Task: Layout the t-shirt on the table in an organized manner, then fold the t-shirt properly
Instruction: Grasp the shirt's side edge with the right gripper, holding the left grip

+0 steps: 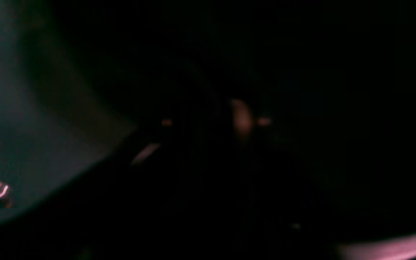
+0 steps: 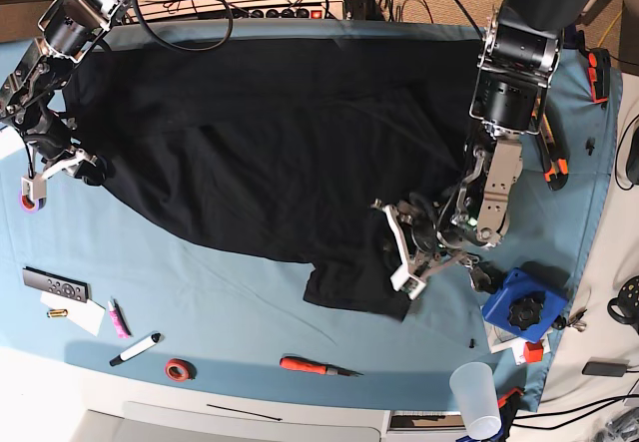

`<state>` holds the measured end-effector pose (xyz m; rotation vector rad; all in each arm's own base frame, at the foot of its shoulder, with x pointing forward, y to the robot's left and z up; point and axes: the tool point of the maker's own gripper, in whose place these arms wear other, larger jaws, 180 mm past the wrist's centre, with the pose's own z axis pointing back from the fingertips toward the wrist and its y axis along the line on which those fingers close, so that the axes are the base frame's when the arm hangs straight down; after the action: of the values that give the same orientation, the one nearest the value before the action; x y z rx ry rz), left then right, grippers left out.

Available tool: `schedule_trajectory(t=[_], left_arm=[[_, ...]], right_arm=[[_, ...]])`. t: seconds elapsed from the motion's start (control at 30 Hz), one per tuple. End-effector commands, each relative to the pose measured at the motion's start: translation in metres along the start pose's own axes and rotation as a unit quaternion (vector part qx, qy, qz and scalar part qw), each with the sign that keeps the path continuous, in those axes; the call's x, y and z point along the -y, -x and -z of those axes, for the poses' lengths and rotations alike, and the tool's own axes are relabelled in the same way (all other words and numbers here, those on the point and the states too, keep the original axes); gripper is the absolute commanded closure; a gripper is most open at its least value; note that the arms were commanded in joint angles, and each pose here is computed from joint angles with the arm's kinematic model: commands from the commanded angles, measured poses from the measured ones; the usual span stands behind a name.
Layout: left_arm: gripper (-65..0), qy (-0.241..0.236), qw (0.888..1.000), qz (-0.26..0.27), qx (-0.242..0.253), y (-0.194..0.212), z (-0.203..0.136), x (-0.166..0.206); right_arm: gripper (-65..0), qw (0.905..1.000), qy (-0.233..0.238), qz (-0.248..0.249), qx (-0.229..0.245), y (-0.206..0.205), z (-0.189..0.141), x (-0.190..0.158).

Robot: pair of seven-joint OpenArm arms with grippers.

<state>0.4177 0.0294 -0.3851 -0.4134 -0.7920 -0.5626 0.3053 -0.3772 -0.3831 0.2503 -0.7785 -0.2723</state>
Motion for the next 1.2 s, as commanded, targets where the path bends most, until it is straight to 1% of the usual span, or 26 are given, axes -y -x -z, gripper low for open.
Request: schedule_trajectory(t=[0.0, 0.07, 0.17, 0.27, 0.37, 0.47, 0.57, 0.73, 0.87, 1.0, 1.07, 1.17], left_arm=[[-29.9, 0.002, 0.999, 0.011, 0.043, -0.032, -0.004, -0.001], [-30.5, -0.009, 0.998, 0.006, 0.060, -0.043, -0.004, -0.005], [-30.5, -0.039, 0.997, 0.008, 0.070, -0.062, -0.006, -0.017], [-30.5, -0.049, 0.995, 0.016, 0.085, -0.084, -0.011, -0.024], [-30.5, -0.070, 0.993, 0.013, 0.099, -0.101, -0.016, -0.034], [-30.5, -0.113, 0.988, 0.012, 0.100, -0.108, -0.020, -0.051], [-30.5, -0.150, 0.984, 0.016, 0.091, -0.101, -0.021, -0.065], [-30.5, -0.153, 0.984, -0.007, 0.089, -0.073, -0.004, -0.077], [-30.5, -0.152, 0.985, -0.031, 0.074, -0.051, 0.006, -0.085], [-30.5, -0.144, 0.985, -0.046, 0.082, -0.049, 0.008, -0.083], [-30.5, -0.132, 0.986, -0.054, 0.088, -0.052, 0.011, -0.077], [-29.9, -0.105, 0.988, -0.046, 0.102, -0.061, 0.016, -0.061]], right_arm=[[-22.5, 0.9998, 0.012, -0.009, -0.014, -0.002, -0.005, 0.006], [-22.5, 0.9998, 0.012, -0.009, -0.016, -0.002, -0.005, 0.006], [-22.5, 0.9998, 0.012, -0.009, -0.017, -0.001, -0.005, 0.006], [-22.5, 0.9997, 0.012, -0.009, -0.020, 0.000, -0.005, 0.006], [-22.5, 0.9996, 0.012, -0.009, -0.026, 0.002, -0.005, 0.006], [-22.5, 0.9994, 0.012, -0.009, -0.032, 0.004, -0.005, 0.006], [-22.5, 0.9993, 0.012, -0.009, -0.034, 0.005, -0.005, 0.006], [-22.5, 0.9990, 0.012, -0.008, -0.043, 0.008, -0.006, 0.006], [-22.5, 0.9984, 0.012, -0.008, -0.054, 0.012, -0.006, 0.007], [-22.5, 0.9983, 0.011, -0.008, -0.057, 0.013, -0.006, 0.006], [-22.5, 0.9983, 0.010, -0.007, -0.057, 0.013, -0.006, 0.006], [-22.5, 0.9983, 0.010, -0.007, -0.057, 0.013, -0.006, 0.006]])
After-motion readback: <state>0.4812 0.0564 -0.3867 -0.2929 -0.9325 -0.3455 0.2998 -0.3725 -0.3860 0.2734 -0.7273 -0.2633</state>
